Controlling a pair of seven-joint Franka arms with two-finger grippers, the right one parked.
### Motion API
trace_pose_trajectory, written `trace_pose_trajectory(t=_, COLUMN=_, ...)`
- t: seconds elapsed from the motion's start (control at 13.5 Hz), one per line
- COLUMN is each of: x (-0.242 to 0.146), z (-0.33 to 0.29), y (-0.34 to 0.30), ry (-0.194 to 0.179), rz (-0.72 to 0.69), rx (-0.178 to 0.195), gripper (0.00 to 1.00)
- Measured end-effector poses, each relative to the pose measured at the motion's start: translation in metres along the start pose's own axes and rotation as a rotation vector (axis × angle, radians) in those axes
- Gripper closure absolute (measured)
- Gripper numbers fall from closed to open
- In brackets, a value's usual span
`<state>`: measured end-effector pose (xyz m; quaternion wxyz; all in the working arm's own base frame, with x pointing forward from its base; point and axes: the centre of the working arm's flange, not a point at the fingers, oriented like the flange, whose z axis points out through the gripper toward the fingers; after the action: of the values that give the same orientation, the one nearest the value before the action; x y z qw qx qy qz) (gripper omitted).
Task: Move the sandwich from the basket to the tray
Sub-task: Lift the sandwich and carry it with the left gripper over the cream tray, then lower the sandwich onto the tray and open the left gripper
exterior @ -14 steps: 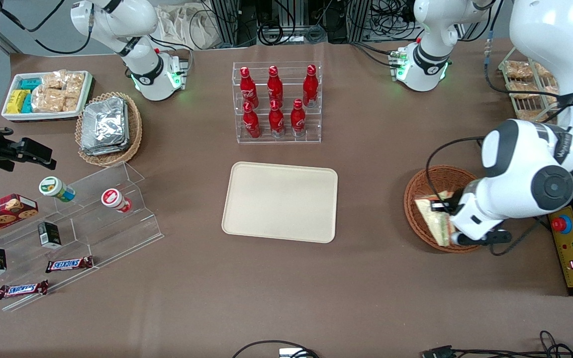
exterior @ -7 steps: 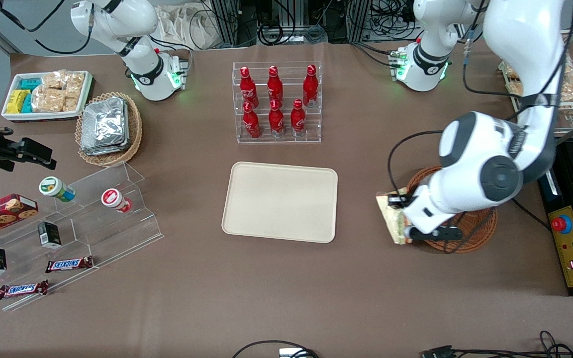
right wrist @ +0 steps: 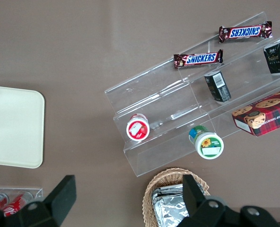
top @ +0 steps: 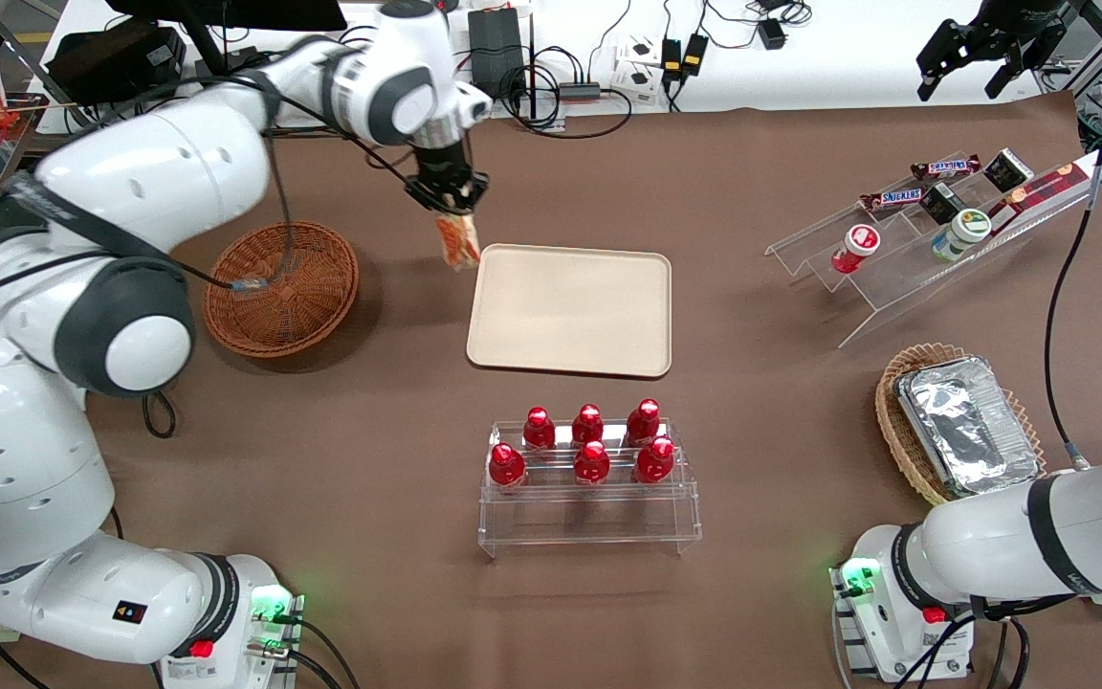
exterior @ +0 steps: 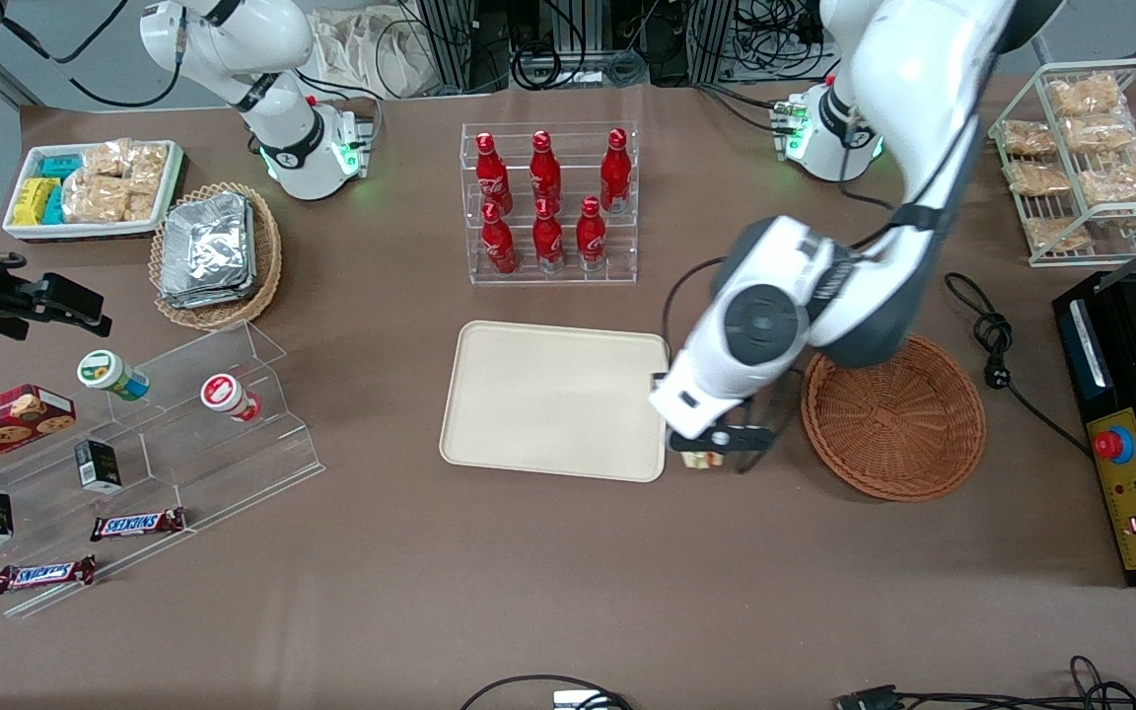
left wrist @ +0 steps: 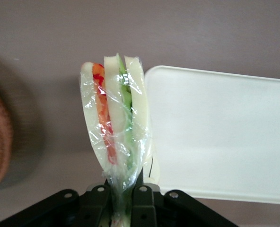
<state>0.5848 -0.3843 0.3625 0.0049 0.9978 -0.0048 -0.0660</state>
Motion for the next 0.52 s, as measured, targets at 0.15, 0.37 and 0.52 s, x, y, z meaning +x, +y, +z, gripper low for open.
trace_pose_trajectory(t=0.15, x=-0.009, z=0.031, y=0.030, ry=-0.007, rz=0.030, rx=0.003, gripper=0.85)
trace_pose_trajectory(t=0.37, x=-0.007, z=0.078, y=0.043, ry=-0.042, rz=0.069, rx=0.009, gripper=0.85)
trace_pose_trajectory(t=0.52, x=-0.005, z=0.088, y=0.038, ry=-0.062, rz=0.111, rx=0.020, gripper=0.85)
